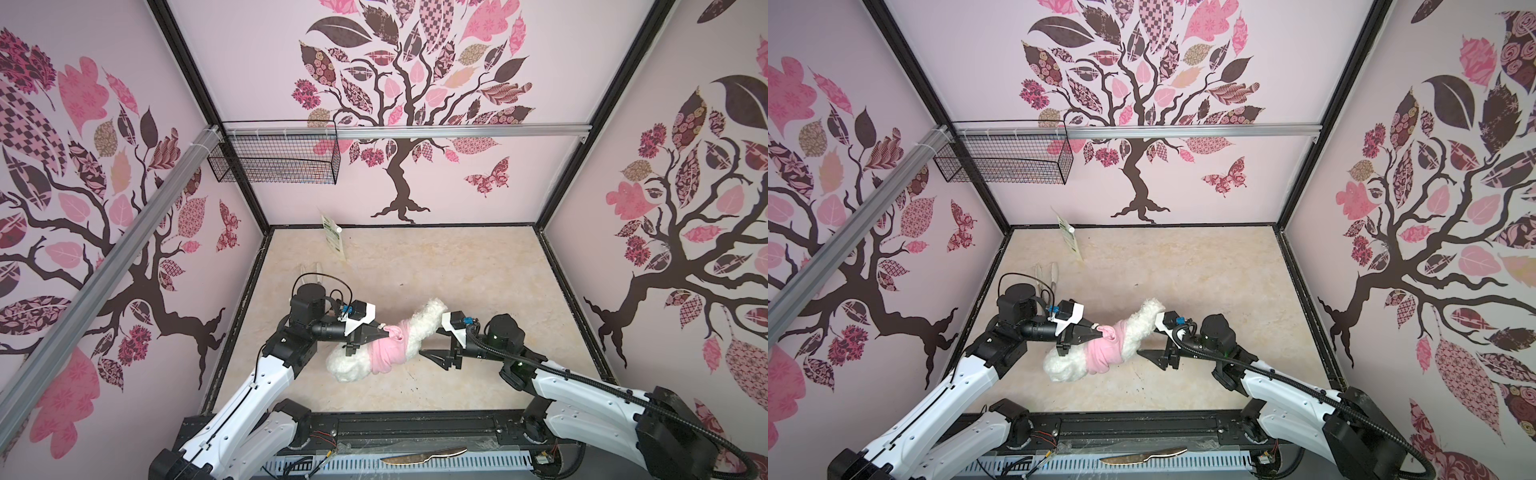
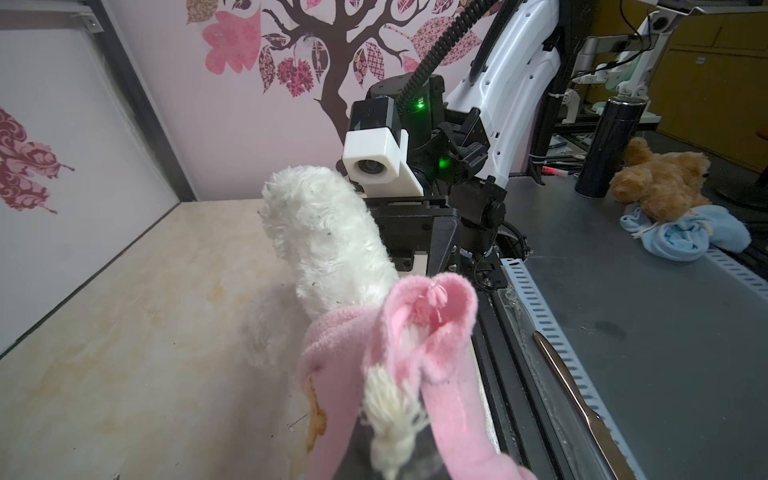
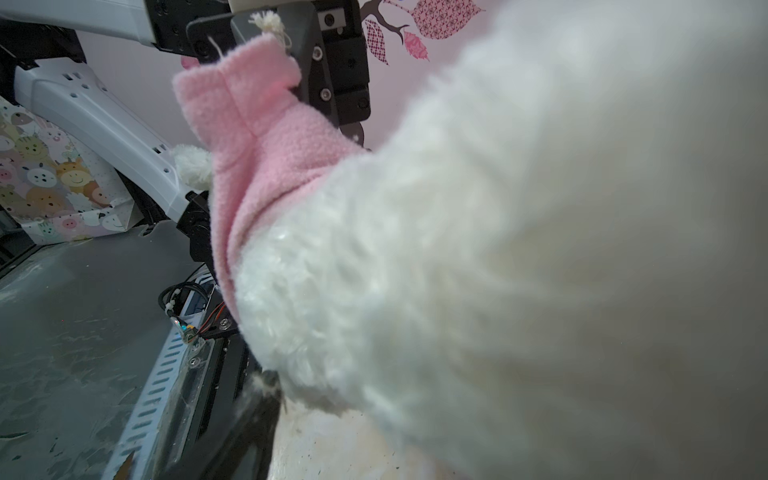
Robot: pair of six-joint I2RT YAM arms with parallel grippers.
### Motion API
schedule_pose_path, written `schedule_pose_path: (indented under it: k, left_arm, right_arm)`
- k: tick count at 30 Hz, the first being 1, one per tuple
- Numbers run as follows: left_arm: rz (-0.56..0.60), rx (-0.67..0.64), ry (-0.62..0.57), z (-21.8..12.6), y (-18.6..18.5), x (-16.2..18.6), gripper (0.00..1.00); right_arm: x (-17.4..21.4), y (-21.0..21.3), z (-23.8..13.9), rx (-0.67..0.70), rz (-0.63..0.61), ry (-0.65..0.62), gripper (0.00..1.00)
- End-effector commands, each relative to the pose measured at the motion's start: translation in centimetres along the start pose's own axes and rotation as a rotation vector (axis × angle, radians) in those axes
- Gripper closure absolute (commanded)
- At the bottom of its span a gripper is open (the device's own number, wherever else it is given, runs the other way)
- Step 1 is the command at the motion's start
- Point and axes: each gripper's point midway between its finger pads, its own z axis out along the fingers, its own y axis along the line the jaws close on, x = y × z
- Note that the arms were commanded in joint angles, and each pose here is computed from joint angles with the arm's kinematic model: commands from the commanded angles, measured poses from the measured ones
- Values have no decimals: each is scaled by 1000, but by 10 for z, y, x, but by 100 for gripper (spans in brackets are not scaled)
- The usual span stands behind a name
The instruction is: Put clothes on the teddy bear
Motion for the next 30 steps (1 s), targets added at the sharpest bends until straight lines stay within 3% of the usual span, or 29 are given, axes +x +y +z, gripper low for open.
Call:
schedule_pose_path:
  k: [1,8,12,15,18,20,24,27,30]
  left_arm:
    - [11,89,-27,3,-14,-8,100]
    - [30,117,-22,8,-18,-9,100]
    - [37,117,-11,12,-17,-7,100]
    - [41,103,-3,14,-16,-5,100]
    - [38,68,12,13,-12,-4,100]
    - [49,31,37,11,-10,-2,81]
    - [87,-62,89,2,-9,3,56]
    - [123,-180,138,-11,-5,4,49]
    - [164,-308,165,-28,-1,-7,50]
  right_arm:
    - [-9,11,2,-54,-92,-45,21]
    - [-5,38,18,-180,-123,-37,18]
    - [-2,42,28,-191,-119,-44,22]
    - [-3,40,35,-164,-113,-63,33]
    - [-2,28,35,-95,-116,-77,63]
    - [2,18,31,-21,-142,-72,78]
    - [9,1,22,107,-204,-31,84]
    - [11,-7,15,173,-241,-5,85]
    - [6,-12,8,220,-259,-24,86]
